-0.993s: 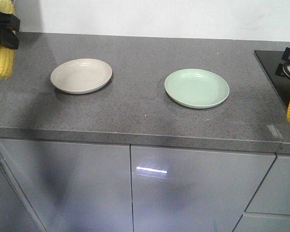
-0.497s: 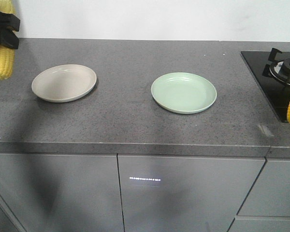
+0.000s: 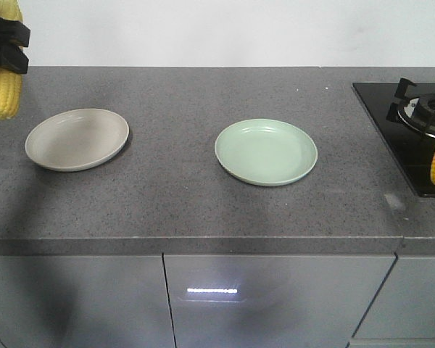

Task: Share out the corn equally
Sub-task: 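Drive the base to the other counter with the two empty plates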

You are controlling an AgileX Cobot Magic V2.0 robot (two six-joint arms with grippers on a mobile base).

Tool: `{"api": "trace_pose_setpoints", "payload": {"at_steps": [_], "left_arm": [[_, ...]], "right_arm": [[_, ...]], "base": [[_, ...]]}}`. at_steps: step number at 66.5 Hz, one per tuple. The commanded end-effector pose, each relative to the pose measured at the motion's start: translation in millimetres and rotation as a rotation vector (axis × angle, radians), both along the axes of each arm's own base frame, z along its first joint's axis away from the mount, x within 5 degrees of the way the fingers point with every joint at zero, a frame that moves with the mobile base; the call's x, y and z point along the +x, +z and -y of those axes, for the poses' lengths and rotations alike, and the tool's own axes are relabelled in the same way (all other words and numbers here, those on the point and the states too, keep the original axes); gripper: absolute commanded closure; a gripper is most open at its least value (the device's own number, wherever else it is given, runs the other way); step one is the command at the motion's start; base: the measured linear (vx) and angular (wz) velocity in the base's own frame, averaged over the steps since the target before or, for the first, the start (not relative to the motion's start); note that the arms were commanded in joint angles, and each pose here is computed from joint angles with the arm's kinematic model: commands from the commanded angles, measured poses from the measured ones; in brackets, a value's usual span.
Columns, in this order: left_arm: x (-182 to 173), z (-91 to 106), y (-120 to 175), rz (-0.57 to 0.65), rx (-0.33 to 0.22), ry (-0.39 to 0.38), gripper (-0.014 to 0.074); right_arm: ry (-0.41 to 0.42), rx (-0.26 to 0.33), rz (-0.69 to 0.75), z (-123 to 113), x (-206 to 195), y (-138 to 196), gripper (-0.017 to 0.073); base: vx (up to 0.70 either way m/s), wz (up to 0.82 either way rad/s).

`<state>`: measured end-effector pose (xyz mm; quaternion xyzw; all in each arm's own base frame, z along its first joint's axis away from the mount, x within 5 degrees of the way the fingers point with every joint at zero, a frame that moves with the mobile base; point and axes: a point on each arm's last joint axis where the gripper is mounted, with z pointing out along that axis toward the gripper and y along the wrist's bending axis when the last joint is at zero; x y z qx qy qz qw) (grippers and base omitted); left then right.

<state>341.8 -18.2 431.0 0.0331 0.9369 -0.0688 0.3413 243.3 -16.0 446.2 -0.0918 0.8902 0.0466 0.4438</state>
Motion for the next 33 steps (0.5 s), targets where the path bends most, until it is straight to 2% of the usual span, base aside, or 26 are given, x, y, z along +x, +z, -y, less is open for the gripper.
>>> {"api": "trace_pose_setpoints", "payload": {"at_steps": [1,33], "left_arm": [[-10.6,0.8,24.7,0.12,-0.022,0.004,0.0556],[-10.6,0.8,24.7,0.12,-0.022,0.004,0.0556]], "right_arm": [[-0.013,-0.002,0.11,-0.3,-5.9,17.6,0.0426],[-0.013,-0.002,0.11,-0.3,-5.9,17.6,0.0426]], "base": [[0.11,-0.01],[0.12,0.04]]}}
